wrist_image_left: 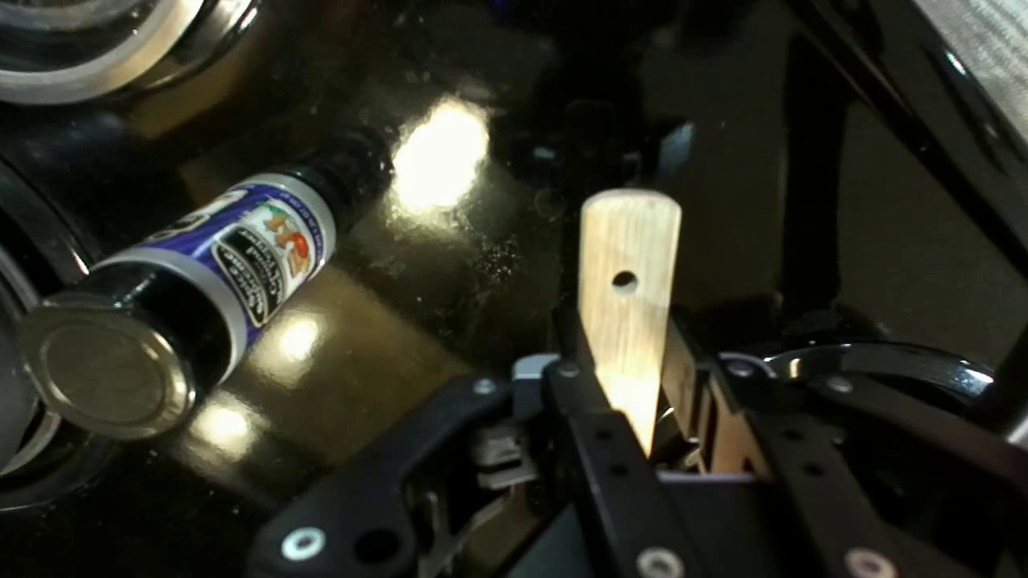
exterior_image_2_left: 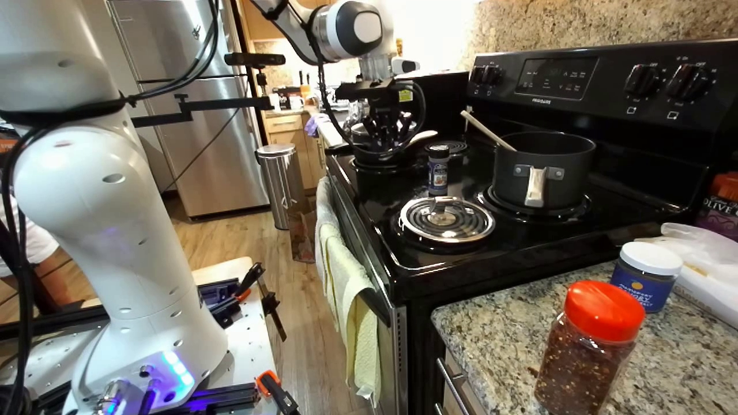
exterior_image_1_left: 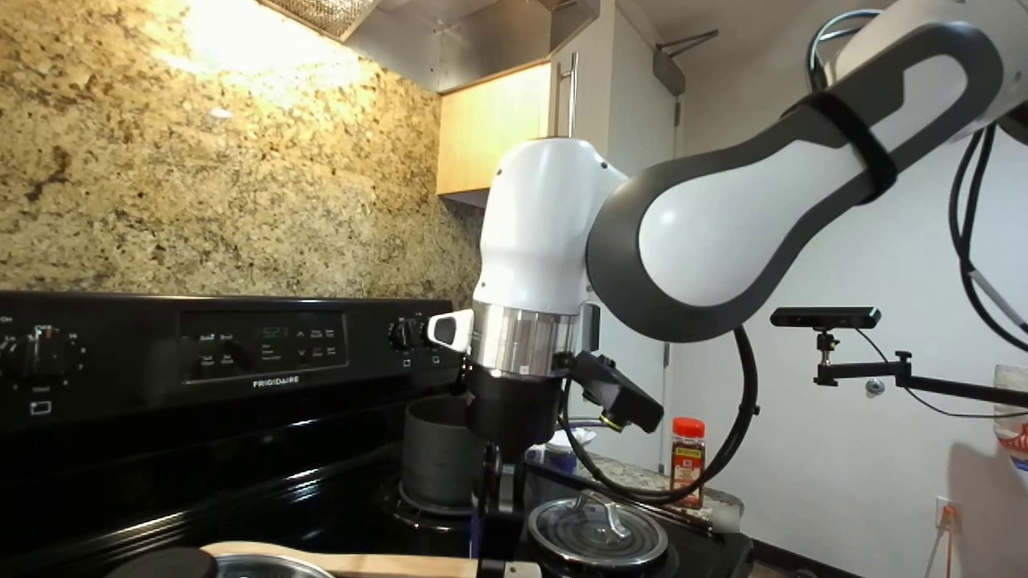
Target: Take the wooden spoon from the stove and put it in the pot
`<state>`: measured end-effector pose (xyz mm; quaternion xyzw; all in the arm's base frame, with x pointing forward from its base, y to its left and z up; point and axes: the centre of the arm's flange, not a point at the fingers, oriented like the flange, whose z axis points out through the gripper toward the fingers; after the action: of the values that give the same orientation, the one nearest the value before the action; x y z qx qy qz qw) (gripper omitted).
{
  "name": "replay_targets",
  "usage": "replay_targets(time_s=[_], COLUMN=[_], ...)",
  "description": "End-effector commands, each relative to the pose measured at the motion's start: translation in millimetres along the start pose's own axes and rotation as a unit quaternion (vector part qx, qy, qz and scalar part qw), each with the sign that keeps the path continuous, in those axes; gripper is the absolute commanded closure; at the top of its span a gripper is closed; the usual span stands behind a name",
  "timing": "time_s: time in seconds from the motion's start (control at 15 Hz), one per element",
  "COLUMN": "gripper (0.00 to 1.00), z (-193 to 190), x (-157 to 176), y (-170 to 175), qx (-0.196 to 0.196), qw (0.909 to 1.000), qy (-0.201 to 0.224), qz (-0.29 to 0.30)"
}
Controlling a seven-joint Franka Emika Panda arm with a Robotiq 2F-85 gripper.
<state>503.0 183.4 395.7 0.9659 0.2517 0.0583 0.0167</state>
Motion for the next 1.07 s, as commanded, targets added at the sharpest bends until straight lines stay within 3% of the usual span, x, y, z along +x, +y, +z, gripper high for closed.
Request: replay_targets(time_s=[0.0,0.2,0.47,0.73,1.0], gripper=[0.93,0.93,0.93,0.93,0.93], z=[-5,-43,-103,-145,-161], x=[3,3,-23,-64,-94], y=[0,5,22,37,29], qx=[-0.007,-0.041,-0.092,-0.101,-0.114], qw=[1.0000,0.9986,0.9912,0.9845,0.9858], qy=[0.001,0.004,-0.010,-0.014,-0.007], qz=[0.006,0.032,0.095,0.143,0.123])
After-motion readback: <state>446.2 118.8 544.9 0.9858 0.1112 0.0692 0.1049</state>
